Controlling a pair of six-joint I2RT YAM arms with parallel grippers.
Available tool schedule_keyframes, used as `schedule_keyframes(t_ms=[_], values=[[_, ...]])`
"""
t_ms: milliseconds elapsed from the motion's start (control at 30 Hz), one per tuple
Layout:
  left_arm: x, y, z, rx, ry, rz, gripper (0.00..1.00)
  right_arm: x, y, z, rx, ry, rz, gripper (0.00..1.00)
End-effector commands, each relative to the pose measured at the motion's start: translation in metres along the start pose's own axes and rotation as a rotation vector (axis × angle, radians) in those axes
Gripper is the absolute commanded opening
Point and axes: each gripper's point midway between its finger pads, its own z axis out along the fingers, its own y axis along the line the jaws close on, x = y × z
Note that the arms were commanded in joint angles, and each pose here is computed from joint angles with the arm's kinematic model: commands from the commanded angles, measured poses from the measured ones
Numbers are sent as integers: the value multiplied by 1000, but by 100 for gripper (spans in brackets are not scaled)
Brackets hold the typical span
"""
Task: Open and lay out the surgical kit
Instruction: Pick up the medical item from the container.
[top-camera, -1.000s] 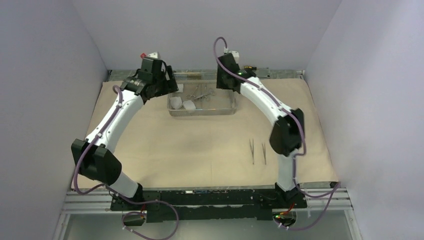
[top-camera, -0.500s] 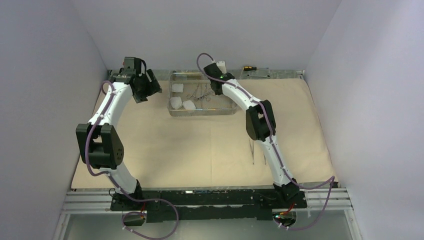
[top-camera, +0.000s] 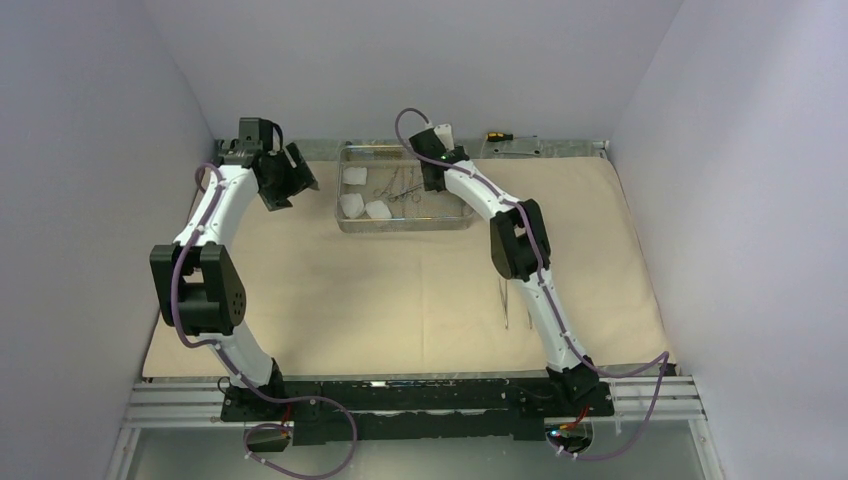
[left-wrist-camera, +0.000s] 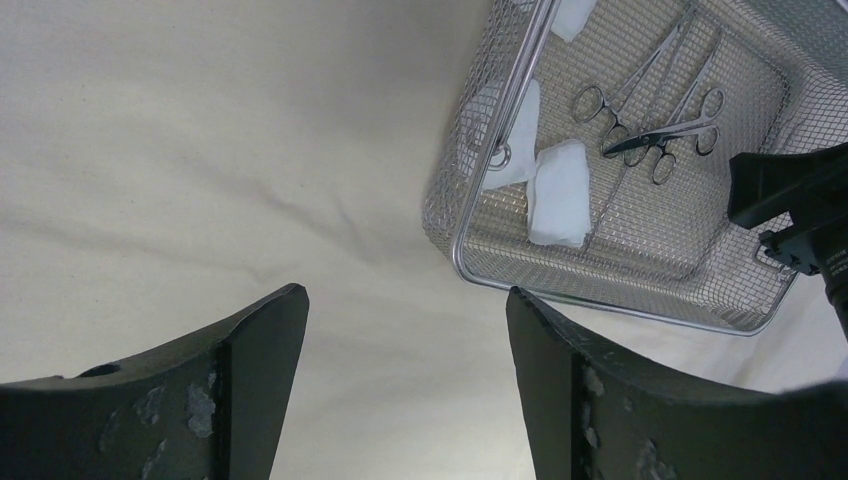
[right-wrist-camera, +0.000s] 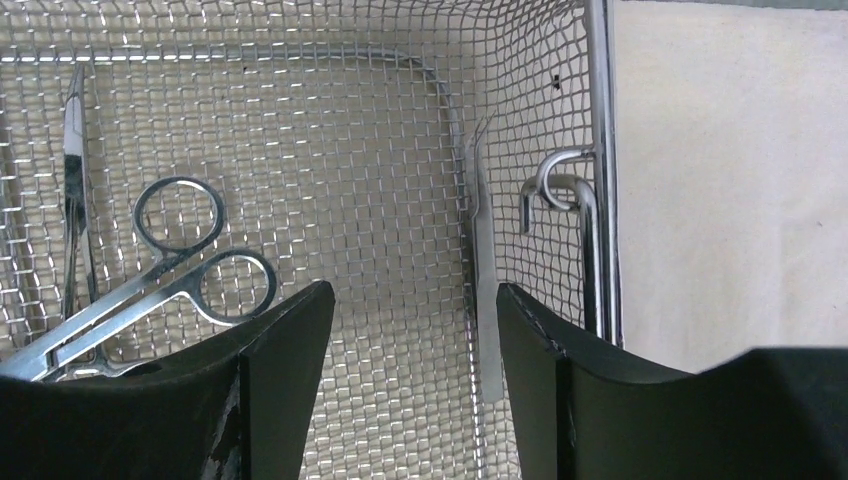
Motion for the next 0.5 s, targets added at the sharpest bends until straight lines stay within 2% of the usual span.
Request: schedule_keyframes(t_ms=[0,467], values=[[-5,7,-3,3,-4,0,78,-17,-2,10,-18,-53,103,65],[-1,15,1,-12,16,0,77,-15,-5,29,47,-87,116,59]])
